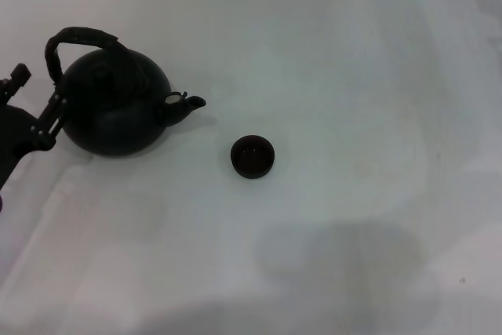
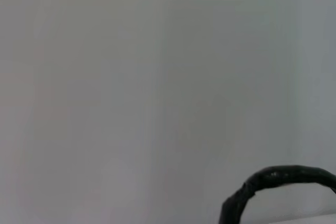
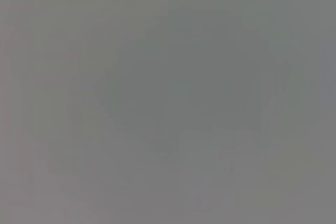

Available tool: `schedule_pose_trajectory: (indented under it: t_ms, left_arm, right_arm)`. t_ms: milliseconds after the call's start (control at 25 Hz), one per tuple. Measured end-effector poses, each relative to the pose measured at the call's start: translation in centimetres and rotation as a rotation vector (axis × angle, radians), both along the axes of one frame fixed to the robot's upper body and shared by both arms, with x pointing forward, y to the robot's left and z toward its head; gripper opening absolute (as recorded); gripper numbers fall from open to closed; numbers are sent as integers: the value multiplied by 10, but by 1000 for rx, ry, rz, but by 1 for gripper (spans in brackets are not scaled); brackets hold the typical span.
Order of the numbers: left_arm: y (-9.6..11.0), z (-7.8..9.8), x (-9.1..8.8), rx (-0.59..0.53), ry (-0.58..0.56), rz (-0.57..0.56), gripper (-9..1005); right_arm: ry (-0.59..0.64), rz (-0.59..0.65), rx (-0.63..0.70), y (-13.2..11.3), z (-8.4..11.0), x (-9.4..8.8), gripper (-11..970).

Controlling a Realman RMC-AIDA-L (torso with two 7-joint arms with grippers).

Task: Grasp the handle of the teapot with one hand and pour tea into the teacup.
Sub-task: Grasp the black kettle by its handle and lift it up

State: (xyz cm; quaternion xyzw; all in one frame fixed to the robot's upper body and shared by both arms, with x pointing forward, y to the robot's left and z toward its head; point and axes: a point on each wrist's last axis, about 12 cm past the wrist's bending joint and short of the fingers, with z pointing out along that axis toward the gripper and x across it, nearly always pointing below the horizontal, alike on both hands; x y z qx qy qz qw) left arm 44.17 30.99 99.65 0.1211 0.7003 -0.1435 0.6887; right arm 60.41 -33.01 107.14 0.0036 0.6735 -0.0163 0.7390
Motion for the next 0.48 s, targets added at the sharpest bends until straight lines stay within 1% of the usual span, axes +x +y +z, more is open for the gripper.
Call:
schedule_pose_trajectory:
  t_ms: [200,480]
  left_arm:
    - [0,3,7,4,-12,-1,638]
    - [-1,5,15,52,-39,13,637]
  right_arm:
    - [7,-4,14,-1,-3,-3,811]
    - [12,-4,28,-1,-3,-3,811]
